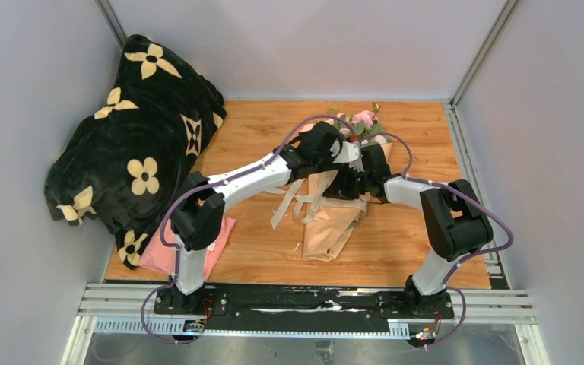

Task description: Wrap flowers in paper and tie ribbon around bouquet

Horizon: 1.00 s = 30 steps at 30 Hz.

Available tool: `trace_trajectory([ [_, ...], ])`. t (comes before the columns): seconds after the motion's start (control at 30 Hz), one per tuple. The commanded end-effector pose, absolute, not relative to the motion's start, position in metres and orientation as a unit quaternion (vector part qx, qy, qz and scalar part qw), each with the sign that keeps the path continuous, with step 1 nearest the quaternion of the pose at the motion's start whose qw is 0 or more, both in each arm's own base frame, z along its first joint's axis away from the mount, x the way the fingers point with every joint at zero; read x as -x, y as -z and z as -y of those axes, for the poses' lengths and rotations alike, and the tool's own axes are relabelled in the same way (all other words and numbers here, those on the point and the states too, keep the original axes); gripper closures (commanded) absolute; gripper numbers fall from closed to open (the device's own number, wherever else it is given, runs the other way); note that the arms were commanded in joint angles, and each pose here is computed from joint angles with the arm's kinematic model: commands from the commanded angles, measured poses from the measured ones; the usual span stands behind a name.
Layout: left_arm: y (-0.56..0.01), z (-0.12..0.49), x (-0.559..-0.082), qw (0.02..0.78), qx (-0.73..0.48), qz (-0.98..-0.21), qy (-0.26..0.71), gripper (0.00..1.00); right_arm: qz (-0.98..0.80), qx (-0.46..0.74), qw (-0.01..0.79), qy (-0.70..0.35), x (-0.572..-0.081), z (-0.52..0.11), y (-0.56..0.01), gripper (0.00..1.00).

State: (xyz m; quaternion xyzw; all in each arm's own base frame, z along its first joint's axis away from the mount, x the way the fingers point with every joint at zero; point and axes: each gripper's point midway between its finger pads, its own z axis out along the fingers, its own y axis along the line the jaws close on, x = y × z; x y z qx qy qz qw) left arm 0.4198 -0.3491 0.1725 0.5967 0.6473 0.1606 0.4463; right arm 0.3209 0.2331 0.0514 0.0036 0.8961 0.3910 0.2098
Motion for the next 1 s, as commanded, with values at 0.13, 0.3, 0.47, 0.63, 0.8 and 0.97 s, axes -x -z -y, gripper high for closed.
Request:
trace_trajectory([
  [0.13, -0.132, 0.334, -0.294, 0.344, -0.722, -0.592, 0.101, 0.41, -0.892, -0.016, 0.230, -0.388, -0.321, -0.237, -0.067, 0.78],
  [0.3, -0.099, 0.341, -0.289, 0.335, -0.716, -0.600, 0.124, 0.22, -0.898, -0.030, 0.228, -0.374, -0.320, -0.232, -0.059, 0.78],
  [0.47, -0.084, 0.359, -0.289, 0.344, -0.711, -0.603, 0.112, 0.16, -0.896, -0.042, 0.230, -0.378, -0.320, -0.232, -0.056, 0.78],
  [0.63, -0.066, 0.363, -0.310, 0.334, -0.702, -0.625, 0.070, 0.14, -0.895, -0.042, 0.229, -0.380, -0.321, -0.233, -0.055, 0.79],
  [0.8, -0.046, 0.361, -0.318, 0.310, -0.697, -0.645, 0.048, 0.27, -0.894, -0.047, 0.230, -0.382, -0.320, -0.231, -0.053, 0.79],
  [0.97, -0.043, 0.363, -0.315, 0.303, -0.701, -0.643, 0.057, 0.47, -0.893, -0.051, 0.230, -0.383, -0.318, -0.230, -0.051, 0.79],
])
